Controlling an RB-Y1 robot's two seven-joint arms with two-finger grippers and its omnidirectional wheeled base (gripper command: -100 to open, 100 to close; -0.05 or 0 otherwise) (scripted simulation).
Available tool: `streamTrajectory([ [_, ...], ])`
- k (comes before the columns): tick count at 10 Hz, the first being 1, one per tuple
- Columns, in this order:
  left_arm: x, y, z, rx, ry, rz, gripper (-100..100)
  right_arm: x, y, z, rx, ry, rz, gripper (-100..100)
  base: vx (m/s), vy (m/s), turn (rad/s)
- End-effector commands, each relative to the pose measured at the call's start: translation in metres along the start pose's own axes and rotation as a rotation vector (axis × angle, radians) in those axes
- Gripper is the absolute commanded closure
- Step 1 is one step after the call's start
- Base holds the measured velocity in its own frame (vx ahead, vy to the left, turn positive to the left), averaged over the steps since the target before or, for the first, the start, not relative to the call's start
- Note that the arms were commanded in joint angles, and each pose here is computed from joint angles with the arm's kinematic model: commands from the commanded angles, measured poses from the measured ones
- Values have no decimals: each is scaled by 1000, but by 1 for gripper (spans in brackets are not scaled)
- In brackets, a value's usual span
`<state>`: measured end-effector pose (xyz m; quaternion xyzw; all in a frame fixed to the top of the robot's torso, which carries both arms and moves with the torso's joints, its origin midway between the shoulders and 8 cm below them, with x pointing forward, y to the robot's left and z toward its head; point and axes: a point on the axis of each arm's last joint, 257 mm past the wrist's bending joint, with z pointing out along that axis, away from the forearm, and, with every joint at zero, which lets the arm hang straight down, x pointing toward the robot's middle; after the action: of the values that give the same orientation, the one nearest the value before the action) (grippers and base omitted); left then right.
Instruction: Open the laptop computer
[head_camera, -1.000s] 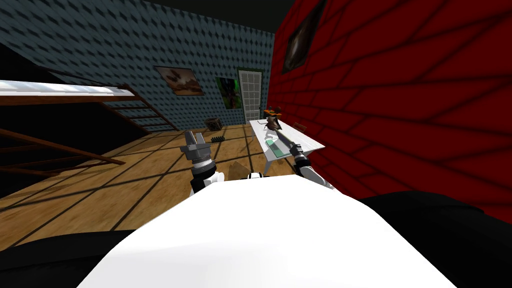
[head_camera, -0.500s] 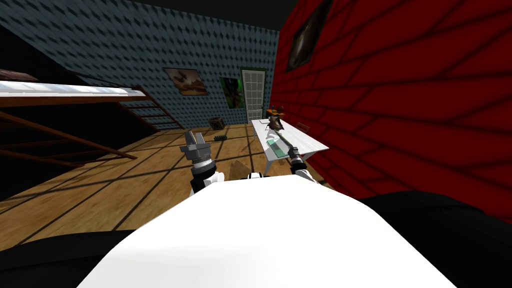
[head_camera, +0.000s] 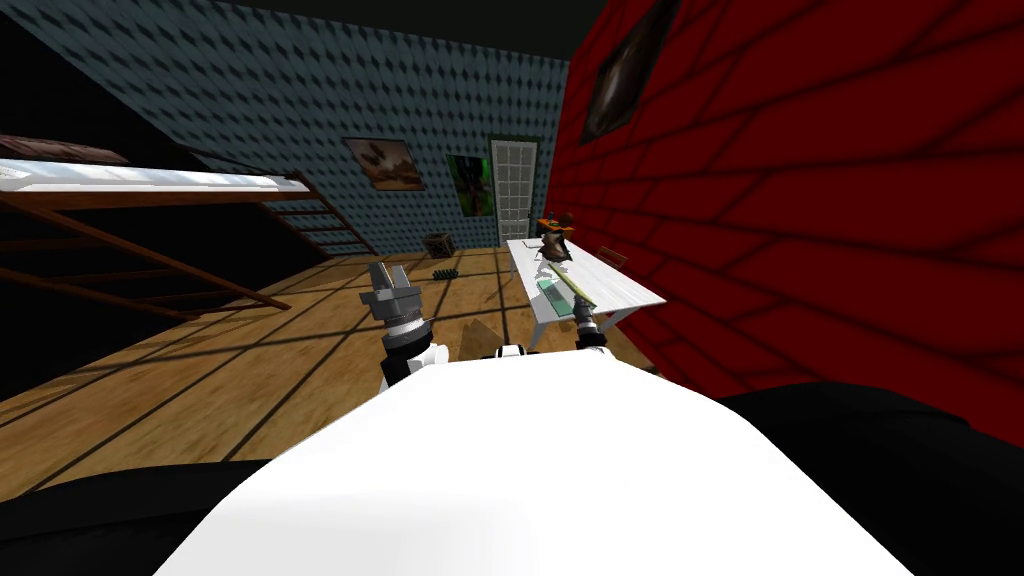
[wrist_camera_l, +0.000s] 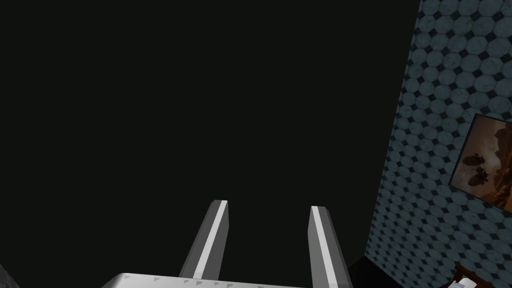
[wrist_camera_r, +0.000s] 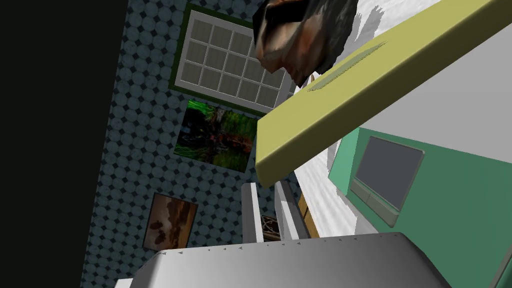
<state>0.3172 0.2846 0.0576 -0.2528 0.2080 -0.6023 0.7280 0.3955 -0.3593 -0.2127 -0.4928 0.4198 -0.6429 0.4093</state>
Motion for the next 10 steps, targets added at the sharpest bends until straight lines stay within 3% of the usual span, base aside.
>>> streamTrajectory([
  [1, 0, 0, 0, 0, 0, 0, 0, -7, 11, -13, 8, 20, -79, 100, 13, -29, 76],
  [4, 0, 0, 0, 0, 0, 0, 0, -21, 21, -28, 21, 32, -164, 100, 15, -30, 69],
  [5, 0, 0, 0, 0, 0, 0, 0, -10, 12, -16, 16, 18, -137, -100, 16, 9, -77],
  [10, 0, 0, 0, 0, 0, 0, 0, 3, -10, 2, 28, -13, -131, -100, -3, 52, -79],
])
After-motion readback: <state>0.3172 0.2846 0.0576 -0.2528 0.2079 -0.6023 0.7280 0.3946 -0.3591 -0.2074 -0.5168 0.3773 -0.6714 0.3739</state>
